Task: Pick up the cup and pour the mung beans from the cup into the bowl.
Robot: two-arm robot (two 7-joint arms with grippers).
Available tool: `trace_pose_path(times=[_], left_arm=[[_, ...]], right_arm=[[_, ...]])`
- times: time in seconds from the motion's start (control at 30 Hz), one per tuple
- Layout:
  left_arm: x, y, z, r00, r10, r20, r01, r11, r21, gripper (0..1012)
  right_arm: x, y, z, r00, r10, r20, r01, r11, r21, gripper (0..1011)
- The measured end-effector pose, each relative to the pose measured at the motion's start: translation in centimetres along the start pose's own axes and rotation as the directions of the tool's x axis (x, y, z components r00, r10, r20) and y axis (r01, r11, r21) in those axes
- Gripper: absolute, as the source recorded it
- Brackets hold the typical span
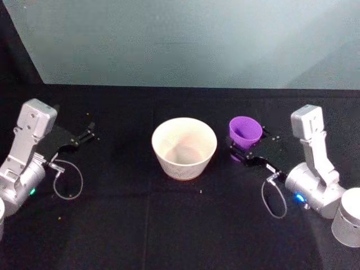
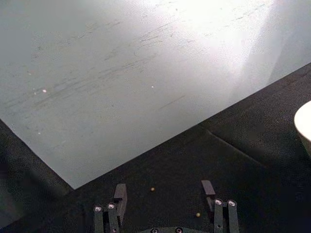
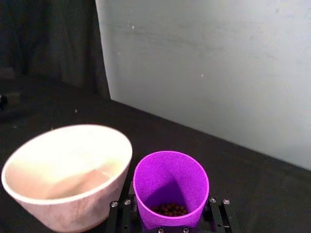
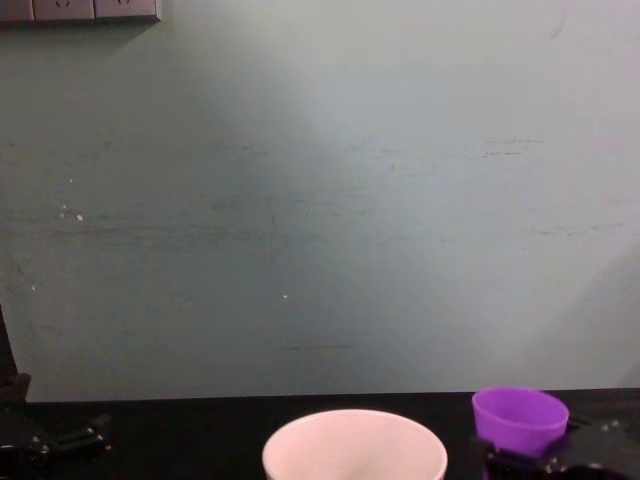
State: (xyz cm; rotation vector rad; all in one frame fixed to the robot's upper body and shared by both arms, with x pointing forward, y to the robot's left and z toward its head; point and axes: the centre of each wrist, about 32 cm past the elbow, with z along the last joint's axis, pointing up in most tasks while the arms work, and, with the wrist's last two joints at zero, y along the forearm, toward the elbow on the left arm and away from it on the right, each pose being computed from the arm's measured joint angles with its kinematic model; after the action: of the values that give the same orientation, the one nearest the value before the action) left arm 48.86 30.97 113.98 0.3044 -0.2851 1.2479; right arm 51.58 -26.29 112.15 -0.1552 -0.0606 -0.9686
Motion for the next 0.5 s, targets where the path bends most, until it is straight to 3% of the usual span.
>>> trace_pose_path(times=[0.33, 0.5], left_arm=[[0.00, 0.00, 0.00, 1.0000, 0.000, 0.000, 0.000, 1.0000, 0.000, 1000], [0.00, 0.00, 0.00, 1.0000, 0.000, 0.000, 0.000, 1.0000, 0.000, 1000]], right_arm=[[0.5, -0.7, 4.1, 1.000, 0.003, 0.011, -0.004, 0.999, 0.054, 718], [0.7, -0.8, 5.3, 1.000, 0.010, 0.013, -0.011, 0.998, 0.059, 718]])
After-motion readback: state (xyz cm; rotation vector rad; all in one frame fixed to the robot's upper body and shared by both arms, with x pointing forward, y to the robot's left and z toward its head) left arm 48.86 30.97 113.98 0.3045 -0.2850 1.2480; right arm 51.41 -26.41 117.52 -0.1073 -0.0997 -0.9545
